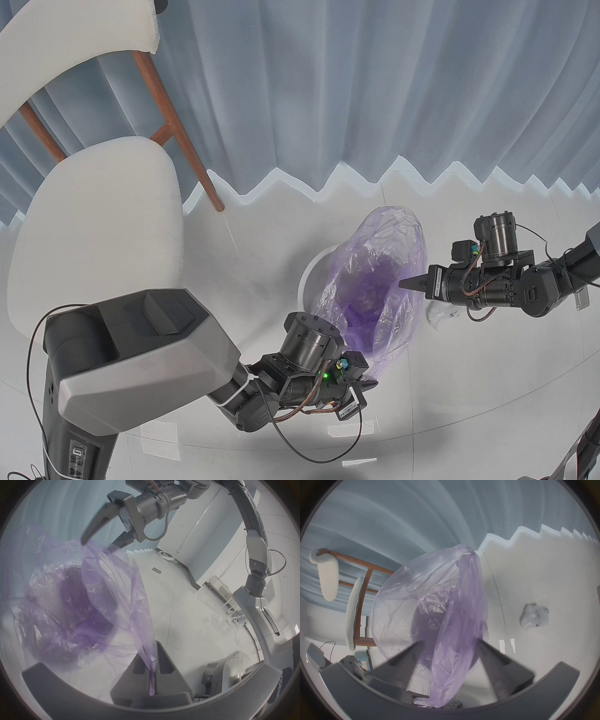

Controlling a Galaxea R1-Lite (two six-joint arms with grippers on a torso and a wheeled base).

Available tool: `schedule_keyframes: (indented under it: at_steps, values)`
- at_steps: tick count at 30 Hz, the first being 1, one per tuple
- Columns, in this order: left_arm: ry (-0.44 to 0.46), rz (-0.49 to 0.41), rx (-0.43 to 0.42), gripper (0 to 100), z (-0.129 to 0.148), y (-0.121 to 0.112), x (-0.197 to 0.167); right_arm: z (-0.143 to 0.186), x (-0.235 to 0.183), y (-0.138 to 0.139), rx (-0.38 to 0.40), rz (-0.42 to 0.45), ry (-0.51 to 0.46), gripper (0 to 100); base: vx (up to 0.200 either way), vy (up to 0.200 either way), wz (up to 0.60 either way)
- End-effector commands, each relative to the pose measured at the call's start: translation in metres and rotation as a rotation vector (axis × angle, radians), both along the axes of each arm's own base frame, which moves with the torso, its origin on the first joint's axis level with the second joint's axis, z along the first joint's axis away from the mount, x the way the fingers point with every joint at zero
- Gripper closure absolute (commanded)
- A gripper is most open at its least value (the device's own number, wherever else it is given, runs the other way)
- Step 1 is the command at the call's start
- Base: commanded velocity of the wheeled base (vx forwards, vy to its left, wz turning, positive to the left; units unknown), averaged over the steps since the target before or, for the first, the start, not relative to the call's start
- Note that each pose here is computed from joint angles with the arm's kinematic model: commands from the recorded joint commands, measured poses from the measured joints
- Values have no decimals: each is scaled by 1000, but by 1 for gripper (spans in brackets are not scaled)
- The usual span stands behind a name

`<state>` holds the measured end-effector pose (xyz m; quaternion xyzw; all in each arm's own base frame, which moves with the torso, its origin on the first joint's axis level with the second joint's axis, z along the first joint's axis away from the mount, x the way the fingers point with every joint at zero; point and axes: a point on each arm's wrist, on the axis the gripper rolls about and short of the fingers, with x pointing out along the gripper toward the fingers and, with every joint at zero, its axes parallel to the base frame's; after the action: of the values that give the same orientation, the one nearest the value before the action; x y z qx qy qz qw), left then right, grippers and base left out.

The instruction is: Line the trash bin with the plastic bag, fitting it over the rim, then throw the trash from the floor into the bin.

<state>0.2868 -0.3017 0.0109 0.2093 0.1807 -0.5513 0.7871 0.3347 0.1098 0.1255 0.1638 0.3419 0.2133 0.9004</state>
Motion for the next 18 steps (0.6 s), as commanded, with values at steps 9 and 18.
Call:
schedule_keyframes:
  at_steps: [9,18]
  values:
    - [-60,88,-113,100,39,0,-2,-13,-17,-9,-8,-31,42,100,0,0,0]
    - [-63,129,-186,0,41,4,-8,-20,-17,-10,-11,-66,-19,100,0,0,0]
